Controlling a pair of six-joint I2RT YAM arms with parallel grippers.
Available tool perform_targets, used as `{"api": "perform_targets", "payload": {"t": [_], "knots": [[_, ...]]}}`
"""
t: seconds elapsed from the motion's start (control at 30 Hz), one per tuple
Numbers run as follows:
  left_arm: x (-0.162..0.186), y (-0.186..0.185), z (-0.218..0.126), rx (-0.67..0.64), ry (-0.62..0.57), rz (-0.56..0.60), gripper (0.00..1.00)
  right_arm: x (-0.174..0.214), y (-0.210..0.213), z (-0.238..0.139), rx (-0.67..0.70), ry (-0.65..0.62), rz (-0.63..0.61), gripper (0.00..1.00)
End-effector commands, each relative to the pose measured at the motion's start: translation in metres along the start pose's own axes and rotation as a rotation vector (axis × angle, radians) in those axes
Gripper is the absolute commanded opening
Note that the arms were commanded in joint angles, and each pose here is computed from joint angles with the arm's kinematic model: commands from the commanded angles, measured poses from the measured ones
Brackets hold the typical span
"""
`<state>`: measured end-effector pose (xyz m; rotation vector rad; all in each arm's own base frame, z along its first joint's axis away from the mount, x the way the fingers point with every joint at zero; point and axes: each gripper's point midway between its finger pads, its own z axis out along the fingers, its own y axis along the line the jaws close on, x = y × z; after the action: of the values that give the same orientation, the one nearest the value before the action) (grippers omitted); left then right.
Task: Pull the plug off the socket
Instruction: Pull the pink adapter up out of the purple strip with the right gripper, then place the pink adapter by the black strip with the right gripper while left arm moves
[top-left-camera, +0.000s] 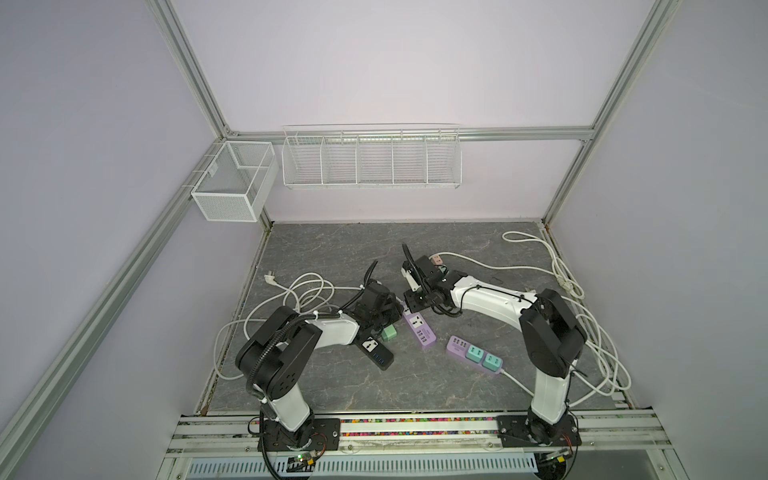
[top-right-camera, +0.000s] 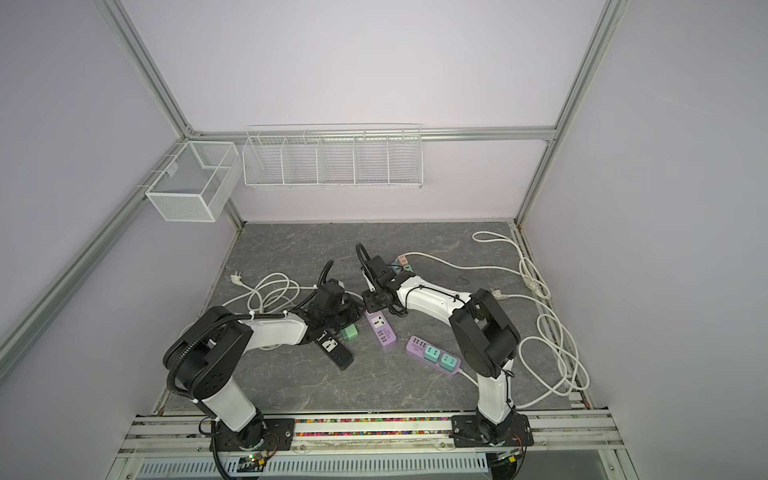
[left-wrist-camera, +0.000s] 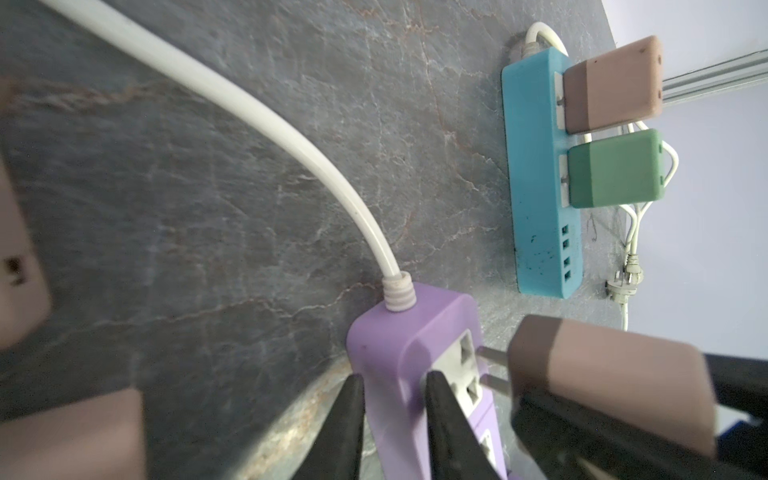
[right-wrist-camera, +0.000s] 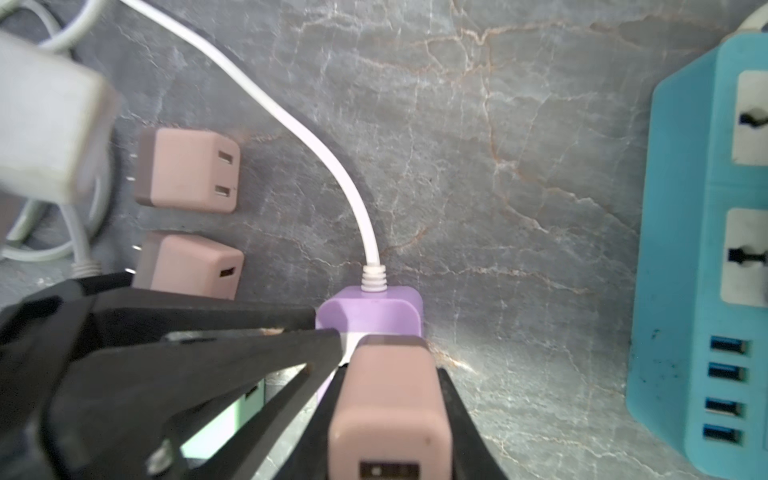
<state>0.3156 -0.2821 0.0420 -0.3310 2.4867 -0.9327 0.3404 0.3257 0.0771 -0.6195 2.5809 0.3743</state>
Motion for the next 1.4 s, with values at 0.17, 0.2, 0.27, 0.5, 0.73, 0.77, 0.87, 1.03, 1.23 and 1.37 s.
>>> {"api": "perform_targets", "payload": {"t": [0.17,0.2,0.27,0.5,0.73,0.77,0.87,1.03,1.23,1.37], "knots": [[0.023,0.029,-0.003,-0.116,0.084,0.001,0.27,-0.027,0.004,-0.055,-0.018,-0.159,0.013,0.21],[0.021,0.024,-0.004,-0.103,0.082,0.004,0.27,-0.027,0.004,-0.06,-0.026,-0.171,0.017,0.21],[0.017,0.014,-0.005,-0.079,0.074,0.009,0.27,-0.028,0.004,-0.067,-0.046,-0.186,0.033,0.21],[0.001,-0.015,-0.025,-0.002,0.031,0.036,0.27,-0.019,0.015,-0.089,-0.143,-0.212,0.081,0.21],[-0.01,-0.021,-0.064,-0.004,-0.046,0.079,0.28,-0.001,0.029,-0.095,-0.198,-0.217,0.122,0.22],[-0.011,-0.022,-0.069,0.001,-0.055,0.083,0.28,0.002,0.03,-0.093,-0.207,-0.212,0.129,0.22],[-0.013,-0.027,-0.085,0.02,-0.076,0.1,0.29,0.011,0.037,-0.088,-0.23,-0.193,0.143,0.22],[-0.012,-0.025,-0.109,0.01,-0.093,0.122,0.31,0.026,0.052,-0.078,-0.264,-0.179,0.164,0.21],[-0.009,-0.01,-0.132,0.007,-0.144,0.124,0.34,0.046,0.07,-0.062,-0.299,-0.147,0.191,0.21],[-0.009,-0.001,-0.148,-0.008,-0.183,0.14,0.37,0.057,0.076,-0.054,-0.304,-0.144,0.208,0.21]]}}
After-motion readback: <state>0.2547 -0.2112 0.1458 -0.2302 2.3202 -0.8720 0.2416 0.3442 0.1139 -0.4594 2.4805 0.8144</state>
